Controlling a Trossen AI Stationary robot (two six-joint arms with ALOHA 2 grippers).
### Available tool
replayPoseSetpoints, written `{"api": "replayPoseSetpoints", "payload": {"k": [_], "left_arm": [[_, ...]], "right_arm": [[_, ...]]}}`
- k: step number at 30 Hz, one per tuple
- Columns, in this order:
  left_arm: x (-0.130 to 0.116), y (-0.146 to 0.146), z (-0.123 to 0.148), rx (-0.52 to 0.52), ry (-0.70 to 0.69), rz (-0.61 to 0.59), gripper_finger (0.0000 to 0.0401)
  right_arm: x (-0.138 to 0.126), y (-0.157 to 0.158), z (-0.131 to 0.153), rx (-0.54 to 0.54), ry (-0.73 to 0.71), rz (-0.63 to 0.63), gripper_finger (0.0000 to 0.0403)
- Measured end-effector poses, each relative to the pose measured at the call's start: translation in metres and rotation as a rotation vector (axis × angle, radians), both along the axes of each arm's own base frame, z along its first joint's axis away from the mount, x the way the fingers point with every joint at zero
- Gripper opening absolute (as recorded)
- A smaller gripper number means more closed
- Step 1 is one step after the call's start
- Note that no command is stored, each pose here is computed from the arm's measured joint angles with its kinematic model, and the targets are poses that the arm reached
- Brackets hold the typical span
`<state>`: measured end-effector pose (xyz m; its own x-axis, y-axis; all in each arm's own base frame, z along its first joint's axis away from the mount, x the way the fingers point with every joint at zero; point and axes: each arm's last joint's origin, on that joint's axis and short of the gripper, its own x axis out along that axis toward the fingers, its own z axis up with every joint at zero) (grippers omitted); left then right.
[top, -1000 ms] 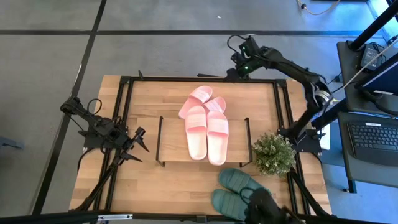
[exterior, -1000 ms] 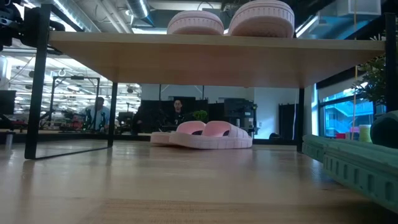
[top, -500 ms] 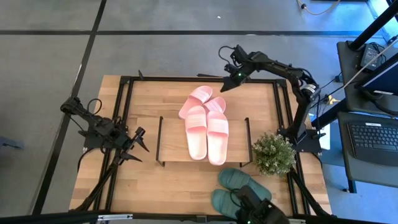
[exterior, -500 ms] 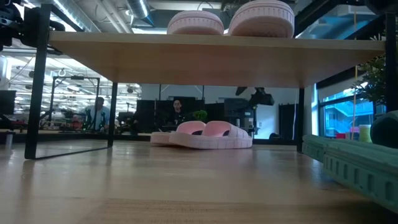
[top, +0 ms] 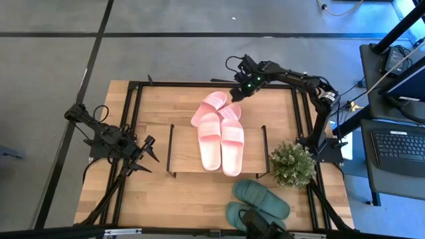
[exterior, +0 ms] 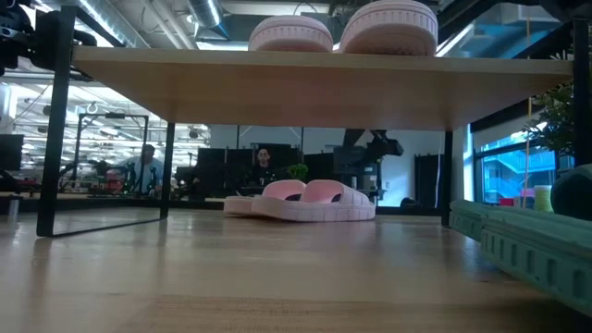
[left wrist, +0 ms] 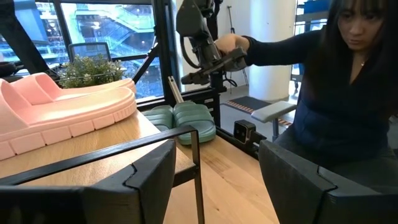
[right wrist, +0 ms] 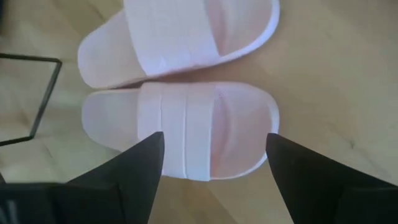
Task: Pick and place slides into the shelf
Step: Put the pink slipper under the shelf
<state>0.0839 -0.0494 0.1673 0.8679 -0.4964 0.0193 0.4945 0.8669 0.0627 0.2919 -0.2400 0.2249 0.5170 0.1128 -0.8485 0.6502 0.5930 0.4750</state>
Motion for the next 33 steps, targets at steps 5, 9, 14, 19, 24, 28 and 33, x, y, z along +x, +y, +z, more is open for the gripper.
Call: {"api": "replayPoseSetpoints", "payload": {"k": [5,9,14,19,24,28,33], "left_arm": [[0.0,0.0,0.0,0.002,0.0,0.0,0.0221],[0.0,0.0,0.0,0.021,-0.011,0.0,0.0221],[0.0,0.0,0.0,0.024,-0.012,0.001,0.0221],[0.0,0.0,0.0,0.025,-0.013,0.001,0.0221],[0.0,0.0,0.0,0.025,-0.012,0.001,0.0221],[0.0,0.0,0.0,0.026,-0.013,0.001,0.0221],[0.0,0.0,0.0,0.026,-0.012,0.001,0.0221]], "right_arm": [[-0.003,0.003,-0.011,0.019,0.024,-0.004,0.0282],[-0.004,0.003,-0.022,0.023,0.007,-0.043,0.0282],[-0.005,0.007,-0.034,0.024,0.006,-0.043,0.0282],[-0.007,0.011,-0.044,0.045,0.021,-0.056,0.0282],[-0.002,0.015,-0.047,0.025,-0.004,-0.041,0.0282],[0.003,0.019,-0.047,0.019,-0.024,-0.043,0.0282],[0.007,0.024,-0.047,0.018,-0.028,-0.028,0.0282]]}}
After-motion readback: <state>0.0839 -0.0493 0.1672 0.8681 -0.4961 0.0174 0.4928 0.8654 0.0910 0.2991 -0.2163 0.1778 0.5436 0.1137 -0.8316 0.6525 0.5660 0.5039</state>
